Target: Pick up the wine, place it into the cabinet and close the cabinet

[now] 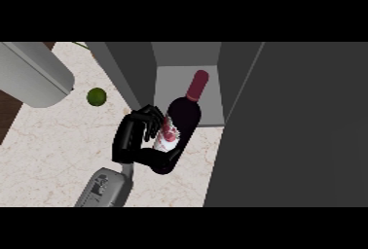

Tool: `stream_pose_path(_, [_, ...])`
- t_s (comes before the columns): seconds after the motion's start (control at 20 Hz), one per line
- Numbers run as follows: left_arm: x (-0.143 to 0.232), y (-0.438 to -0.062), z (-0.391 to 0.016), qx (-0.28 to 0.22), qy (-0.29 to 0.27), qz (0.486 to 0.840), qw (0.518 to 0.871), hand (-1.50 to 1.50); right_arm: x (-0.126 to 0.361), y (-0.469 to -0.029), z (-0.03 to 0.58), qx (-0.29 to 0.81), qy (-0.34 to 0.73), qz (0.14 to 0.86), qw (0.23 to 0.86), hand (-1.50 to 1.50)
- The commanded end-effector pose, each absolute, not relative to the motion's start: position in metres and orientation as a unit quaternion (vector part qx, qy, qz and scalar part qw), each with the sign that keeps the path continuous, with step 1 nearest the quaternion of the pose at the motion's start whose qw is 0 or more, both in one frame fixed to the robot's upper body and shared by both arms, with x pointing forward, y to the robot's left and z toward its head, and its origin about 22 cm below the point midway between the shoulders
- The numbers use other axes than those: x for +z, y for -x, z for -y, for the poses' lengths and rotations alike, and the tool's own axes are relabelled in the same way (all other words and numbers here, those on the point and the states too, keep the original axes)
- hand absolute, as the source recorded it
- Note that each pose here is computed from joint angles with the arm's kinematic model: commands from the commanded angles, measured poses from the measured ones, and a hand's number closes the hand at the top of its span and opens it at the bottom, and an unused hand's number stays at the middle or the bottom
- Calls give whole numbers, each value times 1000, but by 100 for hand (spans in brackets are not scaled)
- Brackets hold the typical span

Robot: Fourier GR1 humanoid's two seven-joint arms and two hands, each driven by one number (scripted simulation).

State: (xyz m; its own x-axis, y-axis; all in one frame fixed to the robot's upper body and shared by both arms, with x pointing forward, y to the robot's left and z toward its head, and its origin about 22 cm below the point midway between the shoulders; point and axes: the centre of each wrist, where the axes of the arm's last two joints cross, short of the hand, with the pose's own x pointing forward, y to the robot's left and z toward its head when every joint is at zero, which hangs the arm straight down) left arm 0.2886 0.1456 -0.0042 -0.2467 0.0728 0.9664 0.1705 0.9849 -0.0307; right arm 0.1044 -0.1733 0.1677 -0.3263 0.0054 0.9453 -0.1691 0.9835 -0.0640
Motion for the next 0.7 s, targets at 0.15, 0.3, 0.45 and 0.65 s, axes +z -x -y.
stream_pose_path(0.15, [-1,-318,-141,-54,72,783,616,150,211,-68,192,62,-86,819,564,-150])
stream_pose_path(0.3, [-8,-333,-141,-53,73,775,625,150,206,-75,191,59,-78,826,555,-150])
stream_pose_path(0.45, [0,-341,-120,-62,67,775,626,150,203,-73,188,67,-97,822,556,-150])
stream_pose_path(0.65, [2,-357,-119,-60,72,777,622,150,200,-75,187,61,-88,821,561,-150])
